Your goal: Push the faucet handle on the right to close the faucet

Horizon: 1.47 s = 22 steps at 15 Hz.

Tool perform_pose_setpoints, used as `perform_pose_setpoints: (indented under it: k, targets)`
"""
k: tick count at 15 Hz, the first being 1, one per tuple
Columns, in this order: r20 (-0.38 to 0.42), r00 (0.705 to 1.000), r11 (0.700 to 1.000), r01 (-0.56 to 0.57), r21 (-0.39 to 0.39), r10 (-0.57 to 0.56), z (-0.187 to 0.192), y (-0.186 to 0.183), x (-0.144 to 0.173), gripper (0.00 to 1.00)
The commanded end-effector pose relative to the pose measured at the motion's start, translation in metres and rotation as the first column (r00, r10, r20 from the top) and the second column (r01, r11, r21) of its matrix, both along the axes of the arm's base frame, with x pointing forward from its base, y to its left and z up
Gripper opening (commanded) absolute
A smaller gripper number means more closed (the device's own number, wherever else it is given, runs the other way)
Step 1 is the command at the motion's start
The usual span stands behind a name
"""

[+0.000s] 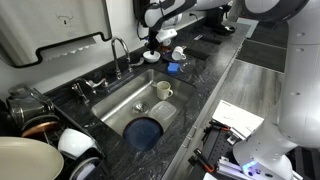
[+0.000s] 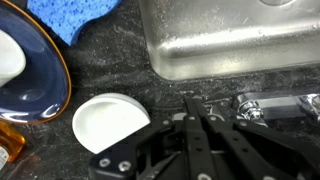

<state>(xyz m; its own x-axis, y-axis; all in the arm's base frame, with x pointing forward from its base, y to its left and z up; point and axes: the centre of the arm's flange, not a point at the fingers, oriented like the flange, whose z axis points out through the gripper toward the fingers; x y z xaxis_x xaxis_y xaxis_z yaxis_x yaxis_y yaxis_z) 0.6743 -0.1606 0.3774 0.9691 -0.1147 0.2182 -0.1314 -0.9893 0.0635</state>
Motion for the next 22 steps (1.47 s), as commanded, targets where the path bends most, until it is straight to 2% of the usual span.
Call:
perform_pose_setpoints:
  k: [1, 9, 13, 18, 22]
  targets:
    - [-0.088, 0.996, 0.999, -0.024, 0.027, 0.027, 0.001, 0.009, -0.022, 0.0]
    - [-0.108, 0.994, 0.989, -0.014, 0.145, 0.029, -0.029, 0.029, -0.017, 0.0]
    - [-0.093, 0.996, 0.985, 0.011, 0.172, 0.005, -0.041, 0.039, -0.009, 0.0]
    - [-0.017, 1.0, 0.983, 0.024, 0.183, -0.021, -0.058, 0.046, 0.007, 0.0]
    - [0.054, 0.997, 0.986, 0.038, 0.16, -0.047, -0.069, 0.051, 0.025, 0.0]
